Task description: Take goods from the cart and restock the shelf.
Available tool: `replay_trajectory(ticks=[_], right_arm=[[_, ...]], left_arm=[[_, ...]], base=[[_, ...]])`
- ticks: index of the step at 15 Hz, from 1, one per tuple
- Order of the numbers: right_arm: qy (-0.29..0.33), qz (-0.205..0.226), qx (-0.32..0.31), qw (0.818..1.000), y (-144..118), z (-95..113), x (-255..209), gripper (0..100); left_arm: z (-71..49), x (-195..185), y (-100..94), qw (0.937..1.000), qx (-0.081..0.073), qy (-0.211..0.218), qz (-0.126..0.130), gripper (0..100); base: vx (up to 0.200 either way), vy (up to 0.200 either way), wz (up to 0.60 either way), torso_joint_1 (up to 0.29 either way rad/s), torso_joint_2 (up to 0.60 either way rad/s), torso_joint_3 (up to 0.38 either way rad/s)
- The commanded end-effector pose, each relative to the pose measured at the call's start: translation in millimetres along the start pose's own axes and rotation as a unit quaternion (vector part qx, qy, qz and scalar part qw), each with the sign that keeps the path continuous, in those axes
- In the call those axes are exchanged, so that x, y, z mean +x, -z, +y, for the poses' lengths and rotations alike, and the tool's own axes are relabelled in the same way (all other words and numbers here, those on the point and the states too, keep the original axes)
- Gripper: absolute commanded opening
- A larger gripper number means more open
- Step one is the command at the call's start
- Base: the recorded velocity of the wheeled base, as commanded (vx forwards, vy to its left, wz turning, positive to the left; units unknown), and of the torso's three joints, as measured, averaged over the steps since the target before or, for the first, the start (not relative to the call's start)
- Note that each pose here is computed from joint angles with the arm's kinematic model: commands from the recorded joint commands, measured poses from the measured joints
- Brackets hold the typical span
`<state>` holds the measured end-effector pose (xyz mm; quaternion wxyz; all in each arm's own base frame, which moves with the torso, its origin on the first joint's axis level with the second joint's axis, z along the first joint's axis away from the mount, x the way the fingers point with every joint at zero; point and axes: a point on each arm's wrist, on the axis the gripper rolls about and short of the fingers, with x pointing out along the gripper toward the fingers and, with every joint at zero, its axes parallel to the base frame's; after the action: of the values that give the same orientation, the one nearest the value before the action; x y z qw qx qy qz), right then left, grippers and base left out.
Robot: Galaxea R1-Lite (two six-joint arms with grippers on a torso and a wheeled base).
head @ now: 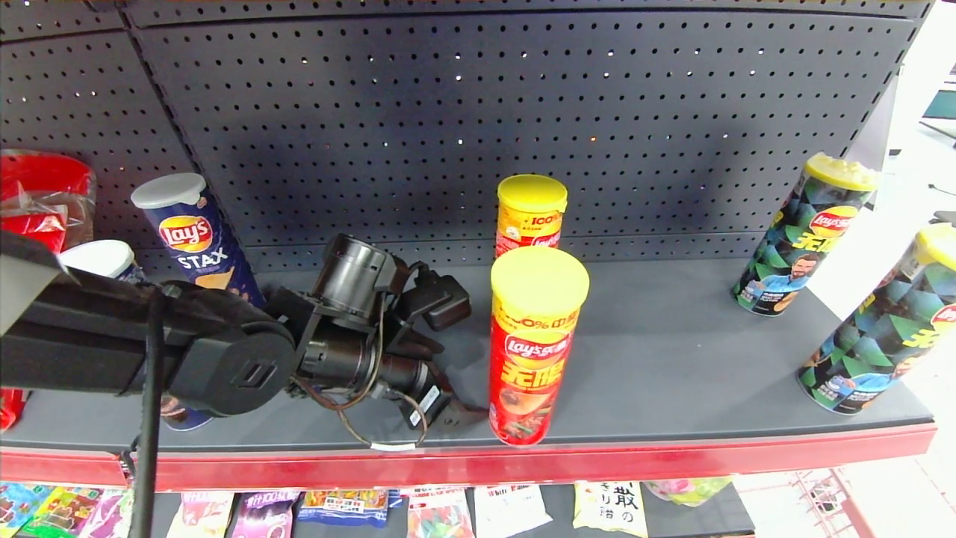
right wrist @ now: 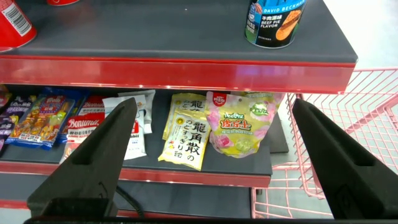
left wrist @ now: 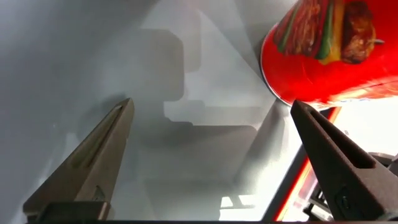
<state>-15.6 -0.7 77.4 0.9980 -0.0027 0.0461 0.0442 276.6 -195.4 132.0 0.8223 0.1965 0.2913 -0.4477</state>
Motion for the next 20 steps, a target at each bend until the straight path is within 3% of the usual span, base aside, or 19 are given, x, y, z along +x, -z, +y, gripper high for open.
replay_trajectory(ticks=[1, 6, 9, 11, 12, 14, 16, 17, 18, 19, 20], right_arm=[[0.000, 0.001, 0.000, 1.000, -0.1, 0.0, 0.1, 100], [0.000, 0.001, 0.000, 1.000, -0.1, 0.0, 0.1, 100], [0.000, 0.001, 0.000, 1.000, -0.1, 0.0, 0.1, 100], [0.000, 0.001, 0.000, 1.000, -0.1, 0.0, 0.1, 100], [0.000, 0.000, 0.000, 1.000, 0.0, 0.0, 0.0, 100], [0.000, 0.001, 0.000, 1.000, -0.1, 0.0, 0.1, 100], [0.000, 0.000, 0.000, 1.000, 0.0, 0.0, 0.0, 100], [0.000, 0.001, 0.000, 1.000, -0.1, 0.0, 0.1, 100], [0.000, 0.000, 0.000, 1.000, 0.0, 0.0, 0.0, 100], [0.000, 0.001, 0.000, 1.000, -0.1, 0.0, 0.1, 100], [0.000, 0.001, 0.000, 1.000, -0.1, 0.0, 0.1, 100]], left_arm=[[1.6, 3.0, -1.8, 1.0000, 0.001, -0.001, -0.002, 100], [-0.1, -2.3, 1.8, 1.0000, -0.004, -0.001, 0.001, 100], [-0.9, -44.9, 17.5, 0.9995, -0.020, -0.025, -0.008, 100], [-18.8, -95.0, 33.3, 0.9981, -0.027, -0.043, -0.036, 100], [-33.9, -123.6, 44.1, 0.9965, -0.029, -0.052, -0.060, 100], [-65.2, -174.9, 76.6, 0.9913, -0.019, -0.080, -0.102, 100], [-79.8, -208.4, 106.4, 0.9770, -0.047, -0.165, -0.127, 100], [-92.9, -231.1, 126.0, 0.9538, -0.105, -0.229, -0.164, 100], [-104.7, -243.0, 143.2, 0.9360, -0.149, -0.266, -0.176, 100], [-116.0, -251.3, 161.5, 0.9155, -0.182, -0.319, -0.164, 100], [-127.2, -255.6, 176.8, 0.9012, -0.205, -0.351, -0.150, 100]], base=[[0.000, 0.000, 0.00, 0.000, 0.00, 0.000], [0.000, 0.000, 0.00, 0.000, 0.00, 0.000], [0.000, 0.000, 0.00, 0.000, 0.00, 0.000], [0.000, 0.000, 0.00, 0.000, 0.00, 0.000], [0.000, 0.000, 0.00, 0.000, 0.00, 0.000], [0.000, 0.000, 0.00, 0.000, 0.00, 0.000], [0.000, 0.000, 0.00, 0.000, 0.00, 0.000], [0.000, 0.000, 0.00, 0.000, 0.00, 0.000], [0.000, 0.000, 0.00, 0.000, 0.00, 0.000], [0.000, 0.000, 0.00, 0.000, 0.00, 0.000], [0.000, 0.000, 0.00, 0.000, 0.00, 0.000]])
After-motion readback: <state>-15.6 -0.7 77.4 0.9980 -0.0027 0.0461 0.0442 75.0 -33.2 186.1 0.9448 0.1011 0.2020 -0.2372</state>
